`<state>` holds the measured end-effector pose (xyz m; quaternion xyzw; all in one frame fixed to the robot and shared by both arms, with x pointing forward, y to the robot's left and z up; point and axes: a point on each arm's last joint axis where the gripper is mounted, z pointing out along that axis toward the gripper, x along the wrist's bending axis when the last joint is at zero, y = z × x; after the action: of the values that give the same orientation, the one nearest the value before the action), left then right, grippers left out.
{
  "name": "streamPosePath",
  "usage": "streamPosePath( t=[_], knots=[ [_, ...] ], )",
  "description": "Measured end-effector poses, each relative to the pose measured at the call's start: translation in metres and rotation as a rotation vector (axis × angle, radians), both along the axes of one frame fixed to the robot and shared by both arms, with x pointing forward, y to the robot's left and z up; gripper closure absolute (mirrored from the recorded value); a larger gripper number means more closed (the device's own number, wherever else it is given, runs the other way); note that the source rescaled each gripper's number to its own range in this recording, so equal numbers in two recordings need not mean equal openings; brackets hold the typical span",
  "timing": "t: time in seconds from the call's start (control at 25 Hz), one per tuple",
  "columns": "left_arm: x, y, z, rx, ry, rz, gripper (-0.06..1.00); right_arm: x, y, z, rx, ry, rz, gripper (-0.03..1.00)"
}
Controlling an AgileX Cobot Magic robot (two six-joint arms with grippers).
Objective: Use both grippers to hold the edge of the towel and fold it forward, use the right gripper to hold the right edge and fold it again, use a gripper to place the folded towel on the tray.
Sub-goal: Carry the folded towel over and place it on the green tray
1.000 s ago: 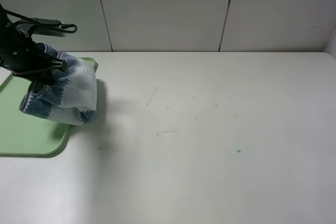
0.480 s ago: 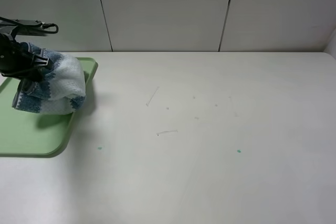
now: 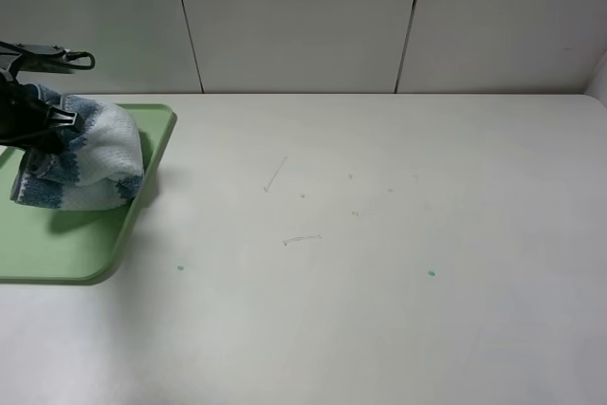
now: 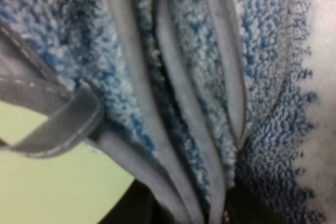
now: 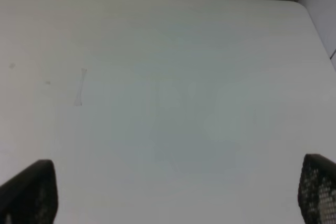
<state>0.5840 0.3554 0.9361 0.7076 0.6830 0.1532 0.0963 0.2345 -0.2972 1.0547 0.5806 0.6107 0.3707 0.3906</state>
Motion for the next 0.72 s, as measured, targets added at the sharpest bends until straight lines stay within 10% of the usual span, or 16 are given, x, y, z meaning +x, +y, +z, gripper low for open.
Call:
streamPosePath(
  t=[0.08, 0.28, 0.72],
  knots=[
    [0.0, 0.003, 0.0, 0.003, 0.0, 0.005, 0.68, 0.0, 0.0, 0.0, 0.0, 0.0, 0.0, -0.03],
    [-0.002, 0.011, 0.0, -0.005, 0.003, 0.036, 0.06, 0.0, 0.0, 0.0, 0.0, 0.0, 0.0, -0.03],
    [-0.01, 0.012, 0.01, -0.008, 0.034, 0.043, -0.05, 0.0, 0.0, 0.0, 0.0, 0.0, 0.0, -0.03]
  ],
)
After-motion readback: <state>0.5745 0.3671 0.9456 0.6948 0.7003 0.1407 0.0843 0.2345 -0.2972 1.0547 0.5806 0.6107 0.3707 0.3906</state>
